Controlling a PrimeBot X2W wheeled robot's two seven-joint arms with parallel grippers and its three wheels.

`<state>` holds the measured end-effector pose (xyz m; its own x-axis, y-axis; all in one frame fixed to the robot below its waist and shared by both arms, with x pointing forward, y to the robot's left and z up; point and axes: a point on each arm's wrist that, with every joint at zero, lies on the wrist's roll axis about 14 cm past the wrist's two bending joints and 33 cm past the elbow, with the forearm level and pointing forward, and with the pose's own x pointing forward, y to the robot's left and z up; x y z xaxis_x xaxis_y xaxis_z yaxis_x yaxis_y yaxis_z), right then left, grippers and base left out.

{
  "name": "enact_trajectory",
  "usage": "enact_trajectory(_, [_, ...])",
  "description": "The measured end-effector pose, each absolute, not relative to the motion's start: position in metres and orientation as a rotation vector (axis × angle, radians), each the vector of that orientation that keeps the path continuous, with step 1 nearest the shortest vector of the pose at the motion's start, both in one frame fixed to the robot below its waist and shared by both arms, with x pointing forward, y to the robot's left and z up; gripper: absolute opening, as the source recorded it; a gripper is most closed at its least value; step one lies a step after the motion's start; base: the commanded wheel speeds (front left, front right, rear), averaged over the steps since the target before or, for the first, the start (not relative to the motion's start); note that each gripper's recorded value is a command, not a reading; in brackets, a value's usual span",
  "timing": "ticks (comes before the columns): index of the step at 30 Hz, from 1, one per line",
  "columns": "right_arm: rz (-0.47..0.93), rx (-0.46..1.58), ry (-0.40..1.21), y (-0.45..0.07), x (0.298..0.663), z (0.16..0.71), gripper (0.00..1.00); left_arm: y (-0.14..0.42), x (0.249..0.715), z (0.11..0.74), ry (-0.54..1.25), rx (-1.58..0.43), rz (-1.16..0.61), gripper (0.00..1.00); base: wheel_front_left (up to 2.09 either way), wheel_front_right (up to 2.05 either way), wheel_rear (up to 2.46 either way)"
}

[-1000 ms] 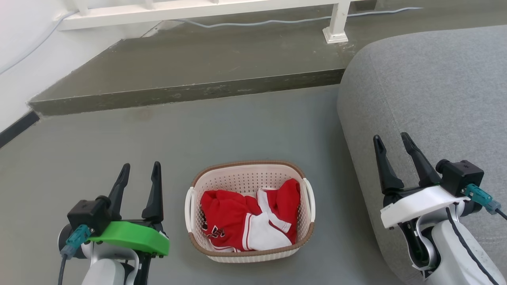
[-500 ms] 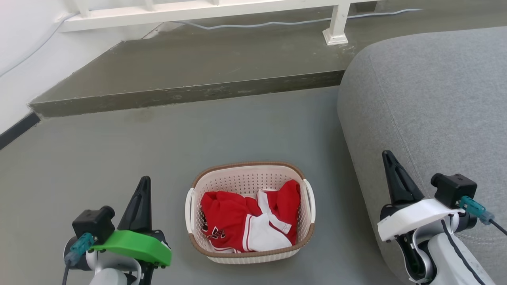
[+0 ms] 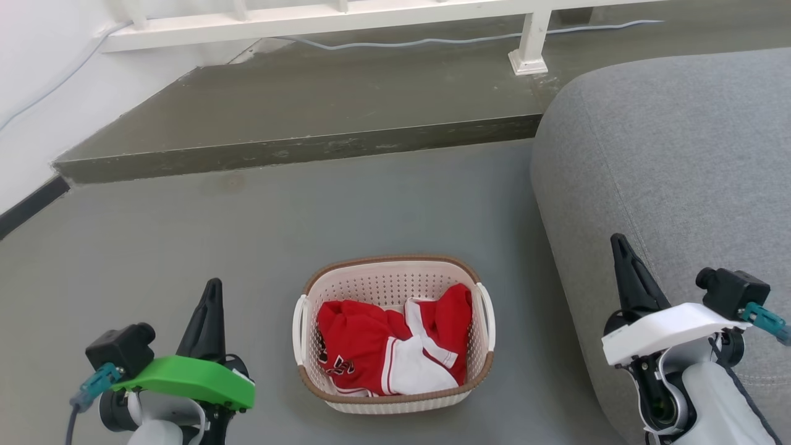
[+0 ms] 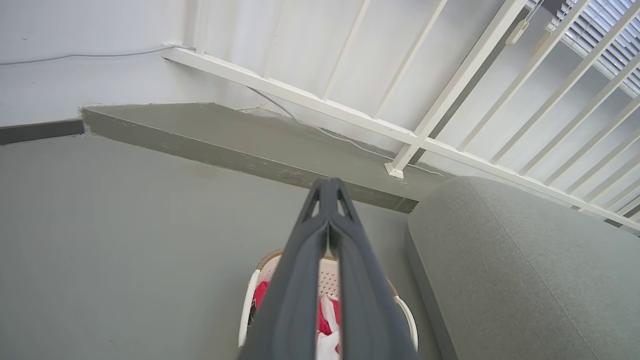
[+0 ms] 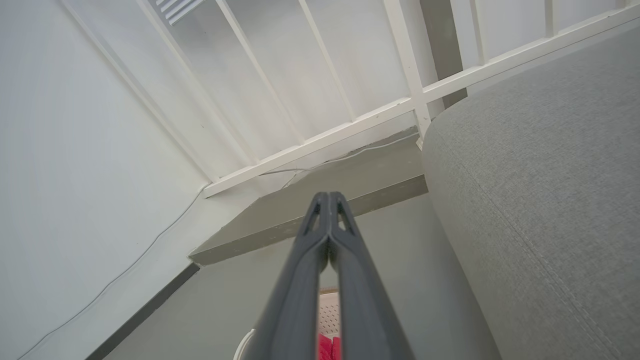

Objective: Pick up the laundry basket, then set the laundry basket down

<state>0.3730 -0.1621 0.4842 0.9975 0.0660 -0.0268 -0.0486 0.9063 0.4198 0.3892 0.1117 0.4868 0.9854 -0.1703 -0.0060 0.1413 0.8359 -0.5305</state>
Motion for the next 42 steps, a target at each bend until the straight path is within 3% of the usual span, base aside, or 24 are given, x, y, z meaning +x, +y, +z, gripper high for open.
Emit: enact_trajectory(42, [-0.049, 0.922, 0.093, -0.185, 0.377, 0.478, 0.0, 0.147, 0.387, 0.478, 0.126, -0.989, -0.032, 0.0, 0.0, 0.0, 0.0])
